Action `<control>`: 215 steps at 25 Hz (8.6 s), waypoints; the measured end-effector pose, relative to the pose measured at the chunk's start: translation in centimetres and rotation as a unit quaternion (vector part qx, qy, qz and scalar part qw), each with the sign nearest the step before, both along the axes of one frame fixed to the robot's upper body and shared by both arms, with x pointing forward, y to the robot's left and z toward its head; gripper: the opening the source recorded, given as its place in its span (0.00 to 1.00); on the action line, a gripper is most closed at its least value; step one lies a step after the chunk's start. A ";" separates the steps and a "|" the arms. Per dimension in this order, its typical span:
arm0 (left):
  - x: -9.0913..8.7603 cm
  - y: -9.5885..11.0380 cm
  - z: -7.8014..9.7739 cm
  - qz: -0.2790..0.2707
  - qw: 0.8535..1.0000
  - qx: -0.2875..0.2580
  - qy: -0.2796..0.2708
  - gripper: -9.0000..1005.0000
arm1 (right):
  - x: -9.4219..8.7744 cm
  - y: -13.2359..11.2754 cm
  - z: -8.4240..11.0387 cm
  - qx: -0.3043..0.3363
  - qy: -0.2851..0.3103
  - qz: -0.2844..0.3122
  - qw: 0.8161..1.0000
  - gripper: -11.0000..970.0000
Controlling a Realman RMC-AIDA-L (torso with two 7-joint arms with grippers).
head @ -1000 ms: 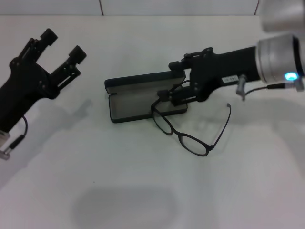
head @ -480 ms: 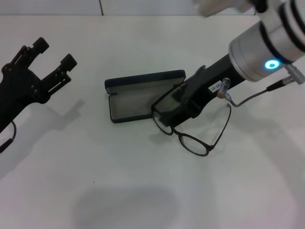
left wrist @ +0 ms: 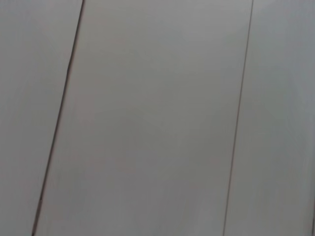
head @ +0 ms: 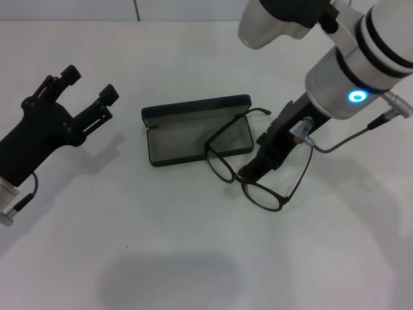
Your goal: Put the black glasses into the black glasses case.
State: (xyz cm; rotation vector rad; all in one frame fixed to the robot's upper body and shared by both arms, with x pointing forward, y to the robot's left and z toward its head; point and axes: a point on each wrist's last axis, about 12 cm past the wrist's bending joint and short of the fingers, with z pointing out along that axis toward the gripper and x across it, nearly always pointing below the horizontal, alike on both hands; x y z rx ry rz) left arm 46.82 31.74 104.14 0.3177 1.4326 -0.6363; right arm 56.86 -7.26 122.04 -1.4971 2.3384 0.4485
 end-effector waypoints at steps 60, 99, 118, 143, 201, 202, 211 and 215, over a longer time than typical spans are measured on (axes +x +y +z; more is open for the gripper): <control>-1.4 -0.2 -0.8 0.067 0.993 0.065 -0.071 0.88 | 0.2 2.2 -6.4 0.007 0.004 -0.039 0.999 0.67; -0.5 -0.4 -0.2 0.057 0.992 0.068 -0.085 0.88 | 0.0 2.5 -9.1 0.002 -0.034 -0.001 0.999 0.19; 1.7 -0.3 5.0 -0.144 0.987 -0.039 -0.058 0.88 | -1.5 -4.6 -8.7 0.123 -0.072 -0.027 0.989 0.13; 4.7 -7.2 8.5 -0.431 0.869 -0.176 0.167 0.87 | -6.3 -15.2 -10.0 0.430 -0.290 0.209 0.829 0.13; 7.6 -9.3 6.8 -0.383 0.873 -0.132 0.273 0.84 | -9.3 -15.3 -10.5 0.502 -0.432 0.300 0.687 0.13; 7.5 -9.4 6.8 -0.384 0.872 -0.133 0.272 0.84 | -9.3 -15.3 -10.5 0.502 -0.432 0.300 0.687 0.13; 7.3 -9.6 6.4 -0.374 0.882 -0.135 0.253 0.84 | -9.6 -15.0 -10.8 0.514 -0.414 0.304 0.687 0.13; 8.0 -9.8 5.9 -0.342 0.900 -0.116 0.246 0.84 | -9.9 -14.0 -10.5 0.542 -0.352 0.325 0.690 0.13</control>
